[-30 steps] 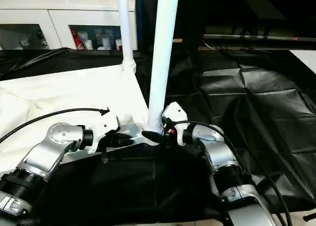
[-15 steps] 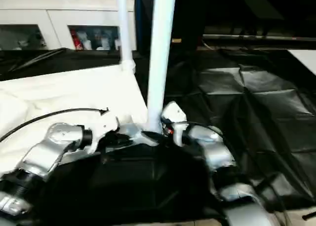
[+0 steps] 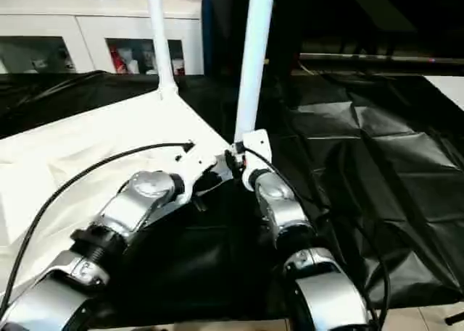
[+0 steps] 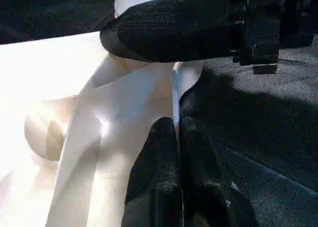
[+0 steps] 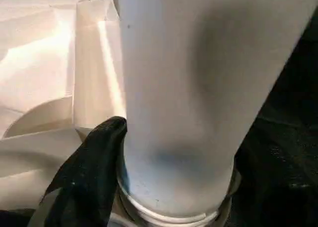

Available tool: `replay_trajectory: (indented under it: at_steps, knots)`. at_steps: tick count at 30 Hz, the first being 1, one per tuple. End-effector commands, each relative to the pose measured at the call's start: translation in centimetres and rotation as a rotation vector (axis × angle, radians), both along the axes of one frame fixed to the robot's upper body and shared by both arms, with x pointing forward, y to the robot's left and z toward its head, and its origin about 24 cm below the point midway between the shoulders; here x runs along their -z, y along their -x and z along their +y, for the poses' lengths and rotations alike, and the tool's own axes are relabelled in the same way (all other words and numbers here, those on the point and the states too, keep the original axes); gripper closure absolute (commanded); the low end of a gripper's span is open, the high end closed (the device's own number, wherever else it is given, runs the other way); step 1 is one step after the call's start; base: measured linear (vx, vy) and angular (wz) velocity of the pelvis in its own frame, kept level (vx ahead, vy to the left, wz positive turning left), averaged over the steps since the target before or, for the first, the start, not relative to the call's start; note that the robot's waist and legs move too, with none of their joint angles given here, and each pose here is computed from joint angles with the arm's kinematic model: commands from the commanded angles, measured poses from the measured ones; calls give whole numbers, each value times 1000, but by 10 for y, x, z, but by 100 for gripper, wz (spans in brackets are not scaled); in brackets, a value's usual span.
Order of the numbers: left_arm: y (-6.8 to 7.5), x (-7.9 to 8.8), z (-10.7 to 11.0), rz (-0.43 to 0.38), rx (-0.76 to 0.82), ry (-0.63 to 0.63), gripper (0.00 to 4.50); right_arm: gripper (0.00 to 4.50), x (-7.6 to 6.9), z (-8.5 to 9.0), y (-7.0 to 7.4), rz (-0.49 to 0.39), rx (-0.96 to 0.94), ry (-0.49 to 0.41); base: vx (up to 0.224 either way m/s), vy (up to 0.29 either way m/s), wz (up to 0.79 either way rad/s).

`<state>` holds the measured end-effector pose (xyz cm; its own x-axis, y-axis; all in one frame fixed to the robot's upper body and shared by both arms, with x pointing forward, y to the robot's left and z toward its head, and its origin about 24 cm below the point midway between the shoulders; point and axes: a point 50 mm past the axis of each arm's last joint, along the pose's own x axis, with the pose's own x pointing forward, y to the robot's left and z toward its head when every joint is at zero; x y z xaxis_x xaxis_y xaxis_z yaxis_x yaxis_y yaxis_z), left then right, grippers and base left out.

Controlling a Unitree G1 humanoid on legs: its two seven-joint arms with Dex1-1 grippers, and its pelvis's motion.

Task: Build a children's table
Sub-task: Rotate leg to tighten

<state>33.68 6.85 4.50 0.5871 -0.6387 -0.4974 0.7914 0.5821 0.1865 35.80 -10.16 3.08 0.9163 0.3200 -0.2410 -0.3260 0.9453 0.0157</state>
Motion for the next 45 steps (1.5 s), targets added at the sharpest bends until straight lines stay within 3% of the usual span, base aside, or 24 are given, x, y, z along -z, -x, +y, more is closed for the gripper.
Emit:
replay_trajectory:
  at_steps: [1,4,6,11,15,22,29,38,45]
  knots:
    - [5,14,14,38,12,-46,450,93,2,-17,-1,3,51,-14,0,0,0]
    - [8,16,29,42,52,-57,450,70,-13,-27,-3,-56,-52,-46,0,0,0]
    - [9,17,35,48,52,-60,450,62,-15,-30,-1,-56,-133,-41,0,0,0]
    - [11,12,54,23,138,-68,450,62,-21,-38,29,-79,-566,-10,0,0,0]
    - [24,6,61,44,343,-31,450,62,-18,-44,54,-7,-798,-5,0,0,0]
    - [41,-1,61,104,519,19,450,62,-17,-43,56,-8,-819,73,0,0,0]
    - [44,1,64,119,539,19,450,62,-16,-40,60,19,-866,77,0,0,0]
    - [45,2,66,123,532,14,450,141,-15,-37,59,22,-859,42,0,0,0]
    - [46,2,65,129,539,13,450,173,-10,-37,62,42,-872,41,0,0,0]
